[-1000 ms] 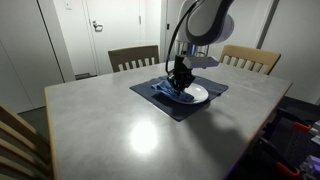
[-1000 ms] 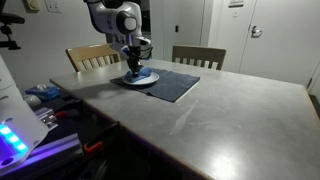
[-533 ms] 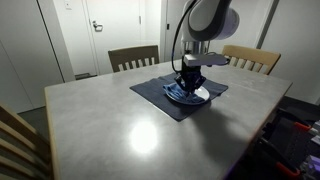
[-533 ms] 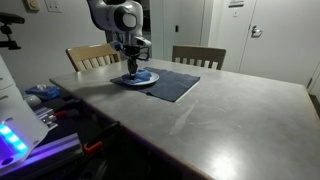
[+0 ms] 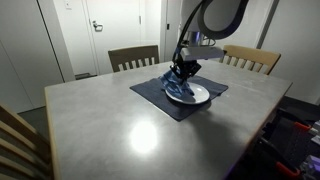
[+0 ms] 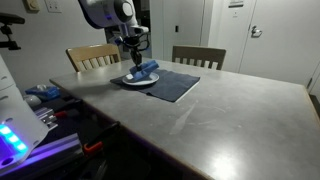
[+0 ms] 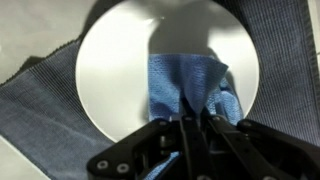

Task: Wipe the plate with the towel

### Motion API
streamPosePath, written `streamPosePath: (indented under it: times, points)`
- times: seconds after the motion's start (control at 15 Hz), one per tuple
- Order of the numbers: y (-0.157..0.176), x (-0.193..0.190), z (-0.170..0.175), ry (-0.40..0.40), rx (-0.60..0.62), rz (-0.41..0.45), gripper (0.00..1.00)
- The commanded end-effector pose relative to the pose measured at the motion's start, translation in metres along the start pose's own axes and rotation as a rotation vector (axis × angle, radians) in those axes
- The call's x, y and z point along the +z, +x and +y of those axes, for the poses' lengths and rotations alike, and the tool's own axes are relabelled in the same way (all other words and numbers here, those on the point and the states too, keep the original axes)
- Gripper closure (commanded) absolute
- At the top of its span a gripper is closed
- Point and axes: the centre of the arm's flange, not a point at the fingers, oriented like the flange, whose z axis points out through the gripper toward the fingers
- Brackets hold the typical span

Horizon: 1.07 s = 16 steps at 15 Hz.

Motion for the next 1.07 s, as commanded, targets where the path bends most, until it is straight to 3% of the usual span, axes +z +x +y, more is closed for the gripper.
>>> streamPosePath:
  times: [0.0,0.27,0.47,0.67,1.0]
  points:
    - [0.007,-0.041,-0.012,-0.030,-0.112,0.110,0.98]
    - [0.020,-0.079,-0.049,-0.030,-0.263,0.194,0.98]
    - [0.031,-0.086,-0.089,0.003,-0.353,0.192,0.98]
    - [0.044,-0.070,-0.128,0.033,-0.421,0.145,0.98]
    - [0.066,-0.023,-0.137,0.078,-0.450,0.063,0.98]
